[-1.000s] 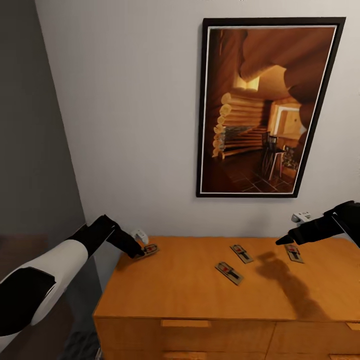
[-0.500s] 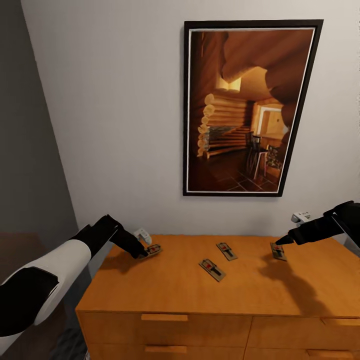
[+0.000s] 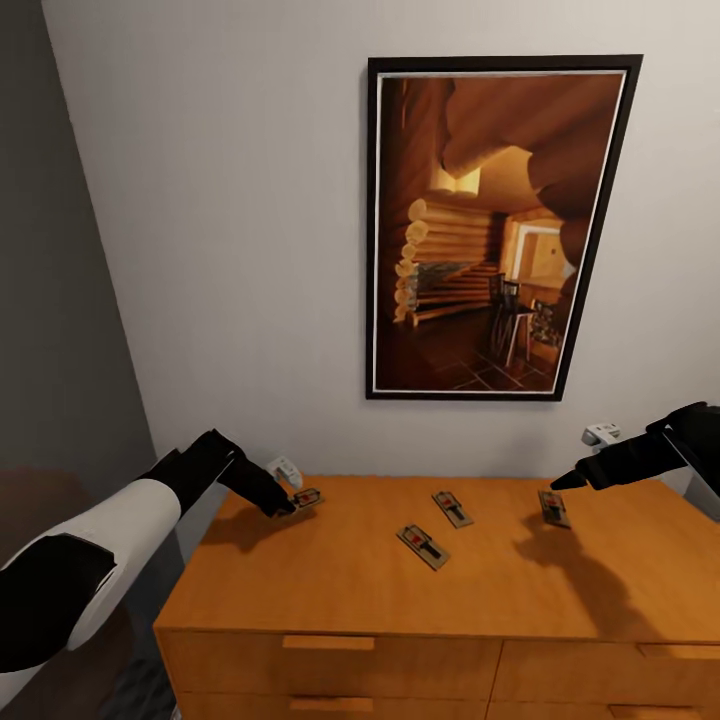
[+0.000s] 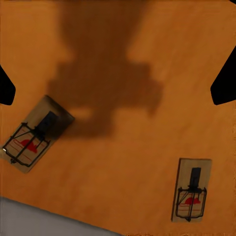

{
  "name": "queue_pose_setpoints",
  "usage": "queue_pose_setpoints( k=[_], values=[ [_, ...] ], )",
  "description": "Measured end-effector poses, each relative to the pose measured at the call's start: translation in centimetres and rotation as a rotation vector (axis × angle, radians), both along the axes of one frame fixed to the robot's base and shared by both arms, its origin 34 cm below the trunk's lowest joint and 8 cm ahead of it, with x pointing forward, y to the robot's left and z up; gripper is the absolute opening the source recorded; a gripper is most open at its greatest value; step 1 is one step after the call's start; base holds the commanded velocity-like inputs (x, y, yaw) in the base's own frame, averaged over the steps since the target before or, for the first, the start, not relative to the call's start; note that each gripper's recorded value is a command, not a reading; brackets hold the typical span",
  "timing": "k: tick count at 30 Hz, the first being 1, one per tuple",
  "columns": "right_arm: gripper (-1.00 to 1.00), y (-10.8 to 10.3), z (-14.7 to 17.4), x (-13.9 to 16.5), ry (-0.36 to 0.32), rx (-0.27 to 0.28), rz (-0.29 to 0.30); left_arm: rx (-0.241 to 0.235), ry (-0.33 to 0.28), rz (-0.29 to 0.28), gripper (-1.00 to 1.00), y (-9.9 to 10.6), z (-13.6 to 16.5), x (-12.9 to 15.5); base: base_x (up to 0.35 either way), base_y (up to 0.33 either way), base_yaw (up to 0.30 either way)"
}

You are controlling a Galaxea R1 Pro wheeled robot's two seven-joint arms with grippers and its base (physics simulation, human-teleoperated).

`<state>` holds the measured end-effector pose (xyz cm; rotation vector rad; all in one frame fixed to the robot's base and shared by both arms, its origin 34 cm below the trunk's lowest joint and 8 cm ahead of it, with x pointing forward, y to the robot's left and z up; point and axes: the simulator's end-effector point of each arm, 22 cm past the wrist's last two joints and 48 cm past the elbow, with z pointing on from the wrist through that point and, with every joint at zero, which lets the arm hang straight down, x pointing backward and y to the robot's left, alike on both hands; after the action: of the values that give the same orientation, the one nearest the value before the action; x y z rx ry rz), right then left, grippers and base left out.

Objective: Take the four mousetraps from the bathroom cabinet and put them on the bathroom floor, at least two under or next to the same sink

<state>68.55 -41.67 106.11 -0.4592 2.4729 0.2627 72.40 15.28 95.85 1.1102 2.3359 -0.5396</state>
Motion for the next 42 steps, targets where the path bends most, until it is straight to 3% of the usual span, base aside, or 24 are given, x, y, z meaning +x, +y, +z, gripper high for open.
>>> queue_pose_setpoints(
  k=[10, 17, 23, 28, 32, 34, 36, 42],
  values=[
    [1.0, 0.2, 1.0, 0.0, -0.003, 0.005, 0.001, -0.001, 0.004, 0.006, -1.0, 0.1, 1.0, -0.1, 0.0, 0.0, 0.0],
    [1.0, 0.1, 1.9, 0.3, -0.025, 0.032, -0.01, 0.003, 0.064, 0.057, -1.0, 0.3, 0.6, -0.5, 0.0, 0.0, 0.0],
    [1.0, 0.1, 2.4, 0.4, -0.038, 0.053, -0.016, -0.045, 0.062, 0.079, -1.0, -0.3, 1.8, -0.1, 0.0, 0.0, 0.0],
    [1.0, 0.6, 2.3, 0.4, -0.037, 0.065, -0.009, -0.09, 0.087, 0.132, -1.0, -0.5, 3.0, 0.2, 0.0, 0.0, 0.0],
    [1.0, 2.2, 2.0, 0.8, -0.034, 0.087, 0.012, -0.102, 0.089, 0.147, -1.0, -0.7, 3.8, 0.4, 0.0, 0.0, 0.0],
    [1.0, 3.7, 1.6, 1.1, -0.03, 0.105, 0.03, -0.107, 0.082, 0.15, -1.0, -0.8, 4.4, 0.6, 0.0, 0.0, 0.0],
    [1.0, 6.9, 0.8, 1.5, -0.017, 0.143, 0.067, -0.112, 0.077, 0.151, -1.0, -1.0, 4.8, 0.7, 0.0, 0.0, 0.0],
    [1.0, 10.3, -0.5, 1.9, 0.01, 0.182, 0.099, -0.113, 0.075, 0.15, -1.0, -1.1, 5.0, 0.7, 0.0, 0.0, 0.0]
  ],
)
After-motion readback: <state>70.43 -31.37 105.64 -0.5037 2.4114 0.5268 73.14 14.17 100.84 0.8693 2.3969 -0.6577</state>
